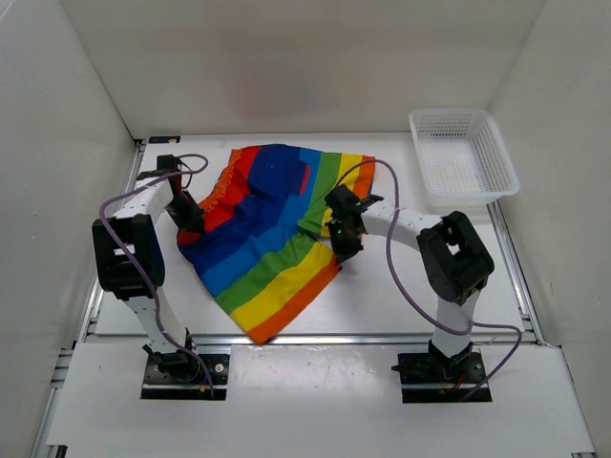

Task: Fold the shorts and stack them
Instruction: Flatten the shorts out, then fold the shorts

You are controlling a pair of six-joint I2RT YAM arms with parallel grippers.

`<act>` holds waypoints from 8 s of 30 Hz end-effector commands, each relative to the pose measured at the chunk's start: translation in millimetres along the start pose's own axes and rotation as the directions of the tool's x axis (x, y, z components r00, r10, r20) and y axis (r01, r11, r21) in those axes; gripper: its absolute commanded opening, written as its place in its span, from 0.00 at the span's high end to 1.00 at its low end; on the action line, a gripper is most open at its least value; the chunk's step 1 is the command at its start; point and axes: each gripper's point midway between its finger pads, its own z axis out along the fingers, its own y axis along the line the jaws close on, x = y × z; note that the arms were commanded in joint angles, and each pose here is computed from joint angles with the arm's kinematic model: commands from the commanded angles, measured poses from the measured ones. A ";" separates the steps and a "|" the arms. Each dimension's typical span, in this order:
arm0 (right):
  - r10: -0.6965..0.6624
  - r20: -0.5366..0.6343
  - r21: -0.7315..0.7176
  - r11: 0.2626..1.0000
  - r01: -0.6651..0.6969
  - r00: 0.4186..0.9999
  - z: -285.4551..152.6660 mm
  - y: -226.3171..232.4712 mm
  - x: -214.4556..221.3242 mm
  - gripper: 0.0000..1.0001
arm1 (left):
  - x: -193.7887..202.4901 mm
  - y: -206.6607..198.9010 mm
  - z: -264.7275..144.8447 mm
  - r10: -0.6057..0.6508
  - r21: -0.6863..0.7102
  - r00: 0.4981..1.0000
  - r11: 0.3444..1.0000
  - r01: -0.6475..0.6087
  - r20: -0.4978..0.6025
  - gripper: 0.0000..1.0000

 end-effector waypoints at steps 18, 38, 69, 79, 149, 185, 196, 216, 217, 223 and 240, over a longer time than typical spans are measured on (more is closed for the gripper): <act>0.235 0.226 0.066 0.965 -0.255 0.946 -95.8 -61.8 -29.0 0.21 | 17.3 -6.9 -16.5 0.020 0.096 1.000 0.995 -0.020 0.002 0.14; 0.708 -0.124 -0.323 0.634 -0.703 0.695 -98.2 7.4 42.7 0.28 | 50.6 -9.3 -2.0 0.026 0.087 0.999 0.996 -0.023 -0.038 0.90; 0.867 -0.287 -0.167 0.374 -0.912 0.408 -36.9 25.3 128.0 0.29 | 75.1 -16.6 -49.9 0.040 0.174 0.997 0.983 -0.052 0.068 0.90; 0.912 -0.175 -0.063 0.365 -0.929 0.371 -19.1 0.3 136.2 0.61 | 72.0 -19.1 -54.5 0.040 0.184 0.996 0.981 -0.055 0.083 0.90; 0.414 0.645 -0.227 0.906 -0.356 0.643 -144.0 -125.8 -298.7 0.00 | -107.0 -24.7 -72.0 -0.171 0.098 0.974 0.983 0.157 0.146 0.01; 0.661 0.187 -0.086 0.748 -0.658 0.727 -11.0 -94.7 -135.1 1.00 | -53.9 -0.7 -118.3 0.008 0.099 0.985 0.995 -0.025 0.174 0.01; 0.648 0.247 0.024 0.739 -0.673 0.720 -83.3 -66.4 28.3 0.12 | 9.2 -40.1 -128.5 0.306 0.105 0.942 0.941 -0.321 0.136 0.18; 0.388 0.359 0.107 0.887 -0.450 0.849 -93.8 -121.7 -181.4 0.22 | -8.9 -107.8 -29.9 0.396 0.049 0.917 0.916 -0.397 0.043 0.04; 0.399 0.343 0.099 0.885 -0.455 0.851 -88.9 -123.9 -184.8 0.22 | -8.4 -109.4 -24.5 0.396 0.056 0.918 0.916 -0.397 0.036 0.08; 0.438 0.284 0.077 0.876 -0.476 0.853 -49.4 -132.6 -205.6 0.25 | -7.2 -112.9 -19.2 0.396 0.070 0.918 0.915 -0.397 0.016 0.90; 0.494 0.231 -0.026 0.864 -0.502 0.838 -33.8 -119.3 -199.4 1.00 | -18.3 -112.7 -34.0 0.387 0.031 0.921 0.921 -0.388 0.046 0.90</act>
